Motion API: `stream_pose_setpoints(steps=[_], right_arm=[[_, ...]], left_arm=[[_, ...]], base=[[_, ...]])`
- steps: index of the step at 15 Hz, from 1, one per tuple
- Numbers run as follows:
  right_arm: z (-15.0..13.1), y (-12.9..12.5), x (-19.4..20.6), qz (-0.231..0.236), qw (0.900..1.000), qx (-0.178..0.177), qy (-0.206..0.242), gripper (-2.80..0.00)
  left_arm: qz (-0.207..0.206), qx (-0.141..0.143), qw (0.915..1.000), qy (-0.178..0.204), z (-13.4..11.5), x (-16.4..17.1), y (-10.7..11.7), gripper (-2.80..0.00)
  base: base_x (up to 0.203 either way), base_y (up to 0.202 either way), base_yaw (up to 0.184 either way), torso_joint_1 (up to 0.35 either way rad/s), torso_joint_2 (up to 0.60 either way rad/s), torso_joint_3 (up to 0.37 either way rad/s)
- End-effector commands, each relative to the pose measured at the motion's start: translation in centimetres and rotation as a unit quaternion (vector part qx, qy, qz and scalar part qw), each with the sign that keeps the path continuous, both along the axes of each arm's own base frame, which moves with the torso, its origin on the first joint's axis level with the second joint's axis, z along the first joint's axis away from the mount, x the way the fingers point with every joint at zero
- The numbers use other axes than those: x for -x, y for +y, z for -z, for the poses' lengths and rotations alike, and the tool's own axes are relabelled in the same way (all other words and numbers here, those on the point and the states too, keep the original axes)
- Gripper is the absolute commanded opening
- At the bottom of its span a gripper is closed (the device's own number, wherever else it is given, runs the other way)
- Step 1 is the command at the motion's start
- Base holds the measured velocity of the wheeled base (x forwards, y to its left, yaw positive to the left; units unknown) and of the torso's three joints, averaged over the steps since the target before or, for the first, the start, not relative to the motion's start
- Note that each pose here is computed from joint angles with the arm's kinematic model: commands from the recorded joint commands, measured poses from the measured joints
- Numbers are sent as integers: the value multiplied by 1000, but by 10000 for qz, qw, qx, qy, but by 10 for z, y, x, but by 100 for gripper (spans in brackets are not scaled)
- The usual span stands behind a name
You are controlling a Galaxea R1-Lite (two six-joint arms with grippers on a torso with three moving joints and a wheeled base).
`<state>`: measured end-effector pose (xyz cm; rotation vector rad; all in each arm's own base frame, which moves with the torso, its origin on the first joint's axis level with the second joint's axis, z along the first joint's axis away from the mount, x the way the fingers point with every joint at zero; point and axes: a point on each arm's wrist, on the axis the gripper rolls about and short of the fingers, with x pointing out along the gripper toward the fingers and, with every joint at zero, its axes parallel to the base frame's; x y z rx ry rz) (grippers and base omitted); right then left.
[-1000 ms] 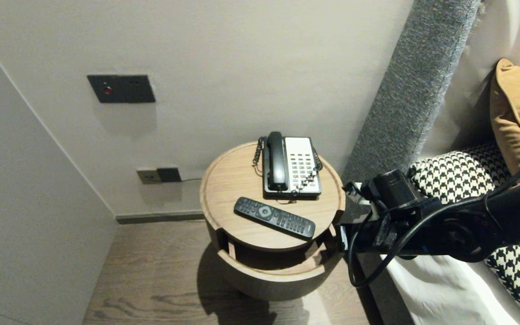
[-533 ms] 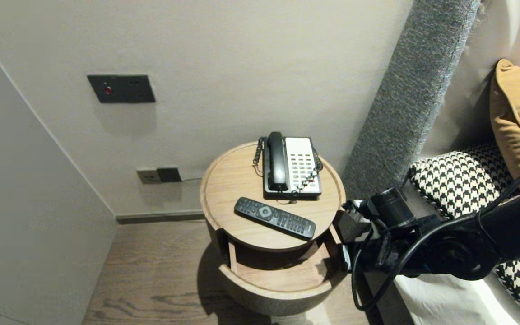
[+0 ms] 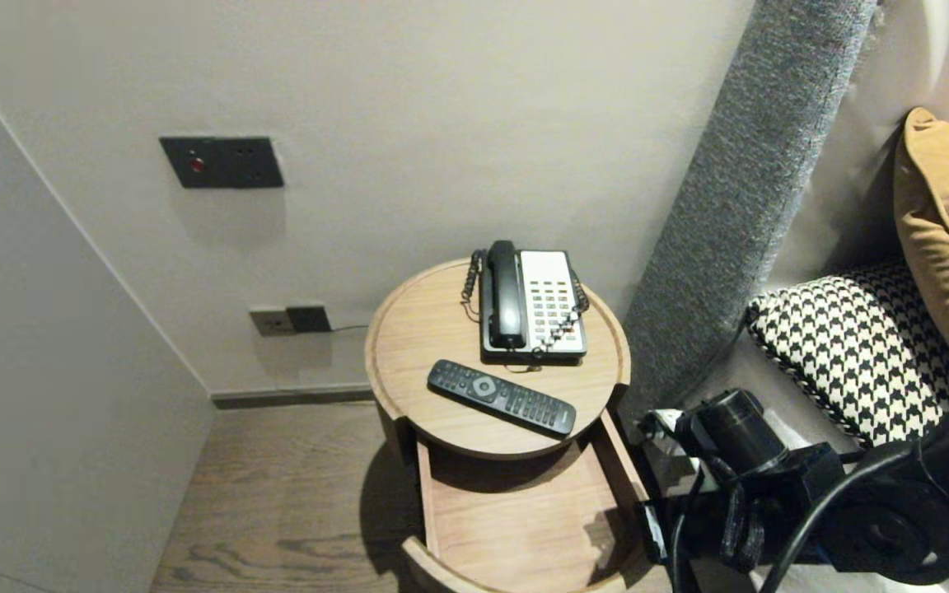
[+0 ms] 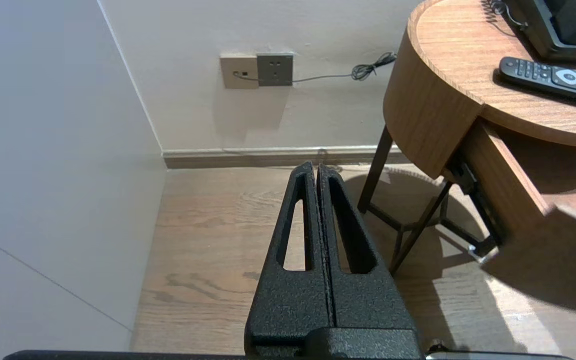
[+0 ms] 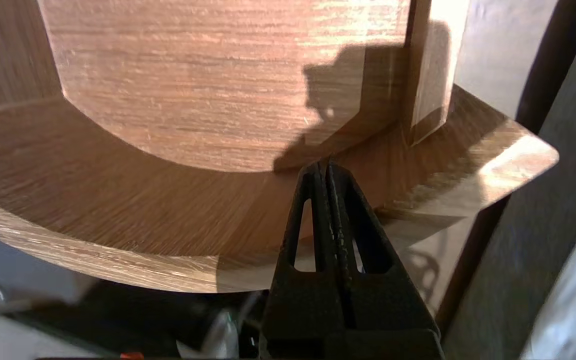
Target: Open the nightstand drawer
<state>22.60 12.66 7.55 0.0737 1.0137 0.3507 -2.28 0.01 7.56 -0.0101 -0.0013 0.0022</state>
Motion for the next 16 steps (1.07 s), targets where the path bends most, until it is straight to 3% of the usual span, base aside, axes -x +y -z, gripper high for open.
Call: stream_pose_setpoints(steps=[1,10,14,16], right_arm=[[0,-1,9,-65,10000,0,24,-280],[-2,1,25,-245,9997,32,34,-280],[-45,7,7,-235,9958,-334,-822,-280],[-69,13,-5,-432,9920,-279,-1149,-280]], left_arm=[[-4,3,10000,-1,0,0,0,-280],[-4,3,10000,-1,0,0,0,-280],[2,3,10000,-1,0,0,0,-280],[-4,3,10000,0,0,0,0,-280]], base=[[0,0,0,0,0,0],[0,0,0,0,0,0],[0,0,0,0,0,0],[0,0,0,0,0,0]])
